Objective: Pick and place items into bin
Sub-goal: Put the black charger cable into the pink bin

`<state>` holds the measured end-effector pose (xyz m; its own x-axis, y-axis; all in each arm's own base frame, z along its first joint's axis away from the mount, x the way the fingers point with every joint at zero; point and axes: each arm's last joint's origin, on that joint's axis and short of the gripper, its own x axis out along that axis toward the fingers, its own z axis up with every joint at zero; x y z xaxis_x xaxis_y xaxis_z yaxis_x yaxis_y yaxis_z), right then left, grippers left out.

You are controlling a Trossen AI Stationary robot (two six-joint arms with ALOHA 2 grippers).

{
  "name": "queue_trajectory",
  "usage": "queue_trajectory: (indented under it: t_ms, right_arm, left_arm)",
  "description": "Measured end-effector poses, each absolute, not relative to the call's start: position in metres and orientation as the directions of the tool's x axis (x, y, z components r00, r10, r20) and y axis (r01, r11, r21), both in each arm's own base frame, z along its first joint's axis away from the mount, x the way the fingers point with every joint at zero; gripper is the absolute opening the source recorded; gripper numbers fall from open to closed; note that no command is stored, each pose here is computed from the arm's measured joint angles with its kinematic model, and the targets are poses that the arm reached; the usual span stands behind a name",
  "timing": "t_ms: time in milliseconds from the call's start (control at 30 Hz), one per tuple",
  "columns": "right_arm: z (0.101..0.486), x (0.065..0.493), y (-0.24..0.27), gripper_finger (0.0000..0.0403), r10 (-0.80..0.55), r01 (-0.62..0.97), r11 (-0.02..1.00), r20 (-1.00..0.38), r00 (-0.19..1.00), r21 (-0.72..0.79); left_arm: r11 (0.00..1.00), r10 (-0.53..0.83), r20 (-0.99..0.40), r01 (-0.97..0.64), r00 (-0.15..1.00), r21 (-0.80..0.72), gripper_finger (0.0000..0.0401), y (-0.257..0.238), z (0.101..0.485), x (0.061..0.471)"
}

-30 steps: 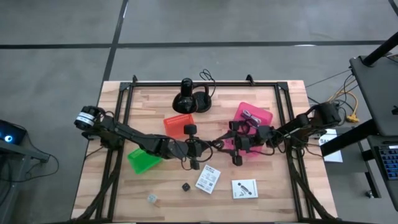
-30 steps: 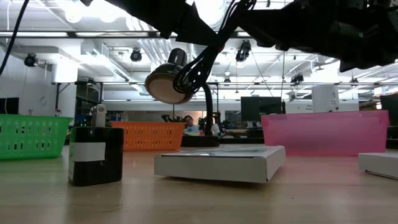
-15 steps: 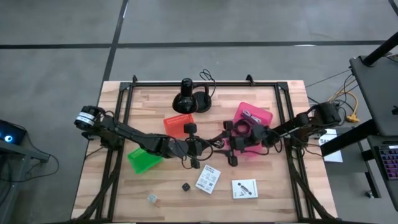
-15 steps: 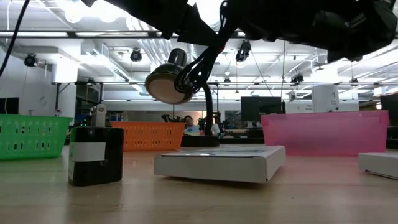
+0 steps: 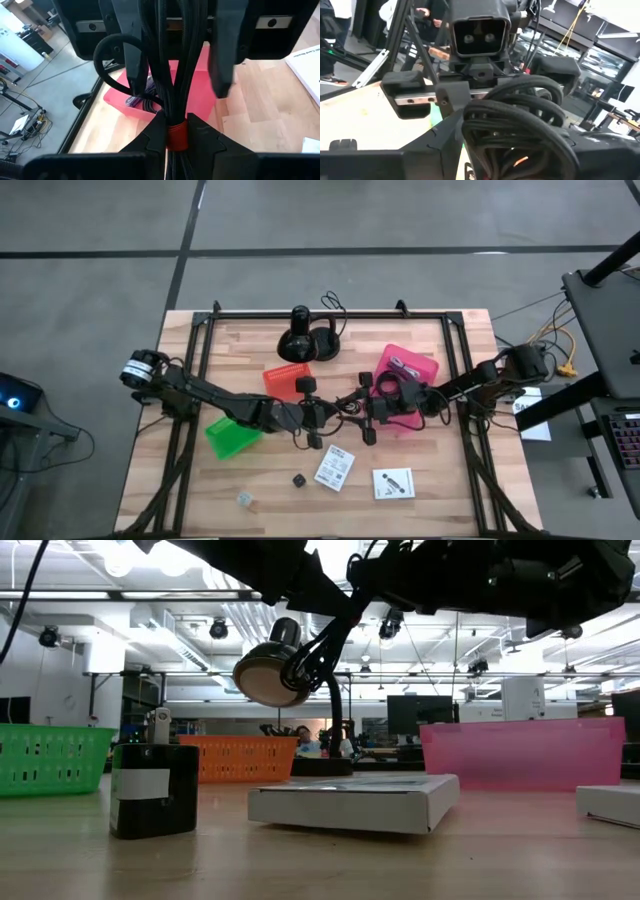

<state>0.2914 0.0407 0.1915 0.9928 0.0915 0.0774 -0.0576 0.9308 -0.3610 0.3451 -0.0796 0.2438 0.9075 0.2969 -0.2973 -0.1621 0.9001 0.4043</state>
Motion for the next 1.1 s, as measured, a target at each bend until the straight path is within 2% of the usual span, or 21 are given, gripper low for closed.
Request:
queue_trajectory:
  t_ms: [267,433,933,1100]
  right_arm:
    - [0.192,0.291,0.041,0.0082,0.089,-0.053,0.929,0.08,0.993,-0.367]
    - [0.192,0.291,0.041,0.0022,0.088,-0.051,0.92,0.079,0.993,-0.387]
    - [0.187,0.286,0.037,0.002,0.0,0.023,0.923,0.059,0.998,-0.385]
    - [0.186,0.28,0.032,0.0019,-0.131,0.14,0.899,0.052,0.99,-0.414]
  left_arm:
    - [0.901,0.295,-0.298,-0.16,0.908,0.404,0.0036,-0.08,0.244,0.345]
    - [0.901,0.295,-0.298,-0.16,0.908,0.403,0.006,-0.08,0.244,0.345]
    - [0.9,0.298,-0.298,-0.163,0.907,0.405,0.0076,-0.08,0.244,0.345]
    - [0.901,0.291,-0.304,-0.153,0.907,0.405,0.0077,-0.08,0.243,0.345]
